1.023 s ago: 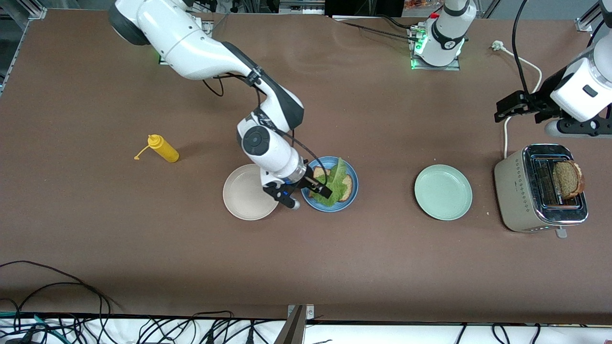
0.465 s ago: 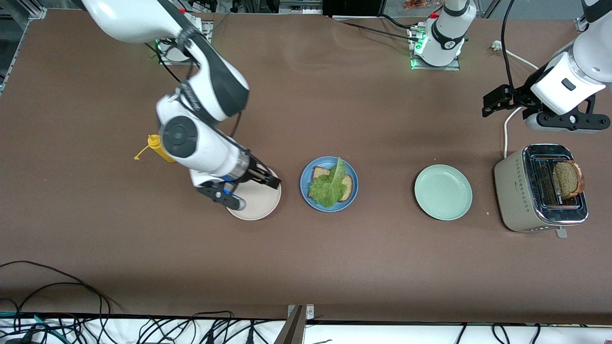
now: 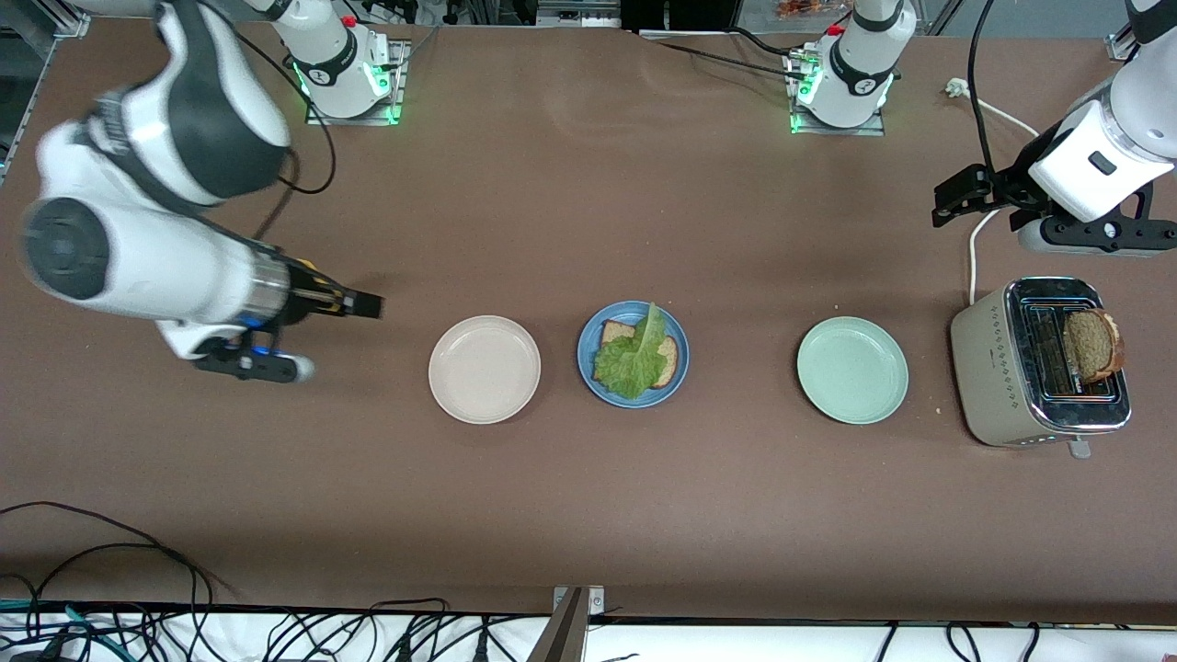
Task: Make sandwich in blue plate with both arms
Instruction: 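Move the right gripper toward the yellow mustard bottle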
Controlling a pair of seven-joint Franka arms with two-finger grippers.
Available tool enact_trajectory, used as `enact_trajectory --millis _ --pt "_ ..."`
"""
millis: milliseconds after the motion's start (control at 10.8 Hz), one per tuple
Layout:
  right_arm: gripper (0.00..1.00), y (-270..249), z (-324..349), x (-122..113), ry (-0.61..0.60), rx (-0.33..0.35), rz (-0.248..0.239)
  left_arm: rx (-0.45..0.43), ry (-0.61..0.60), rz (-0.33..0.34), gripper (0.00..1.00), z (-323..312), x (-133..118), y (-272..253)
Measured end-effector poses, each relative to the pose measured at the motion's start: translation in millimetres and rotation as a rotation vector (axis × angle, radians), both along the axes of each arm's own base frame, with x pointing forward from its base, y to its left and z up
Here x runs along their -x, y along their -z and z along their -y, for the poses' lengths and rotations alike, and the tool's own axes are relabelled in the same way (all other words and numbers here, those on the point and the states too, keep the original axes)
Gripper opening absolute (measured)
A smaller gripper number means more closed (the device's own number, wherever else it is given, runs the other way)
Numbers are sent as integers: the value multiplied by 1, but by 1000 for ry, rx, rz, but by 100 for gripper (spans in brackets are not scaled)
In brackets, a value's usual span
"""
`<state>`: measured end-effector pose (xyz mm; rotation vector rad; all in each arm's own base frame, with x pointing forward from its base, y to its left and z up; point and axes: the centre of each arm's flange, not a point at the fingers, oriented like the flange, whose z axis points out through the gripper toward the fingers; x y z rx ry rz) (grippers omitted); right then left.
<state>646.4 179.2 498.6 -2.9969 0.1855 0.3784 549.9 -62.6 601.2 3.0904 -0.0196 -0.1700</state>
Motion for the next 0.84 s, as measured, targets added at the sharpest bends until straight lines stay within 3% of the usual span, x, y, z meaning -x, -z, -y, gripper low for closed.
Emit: enact_trajectory --millis 372,837 --pt "100 -26 122 2 -238 -49 0 0 -2 1 100 -1 0 0" --pt "100 -39 224 8 -419 -147 87 0 9 -11 100 5 -3 6"
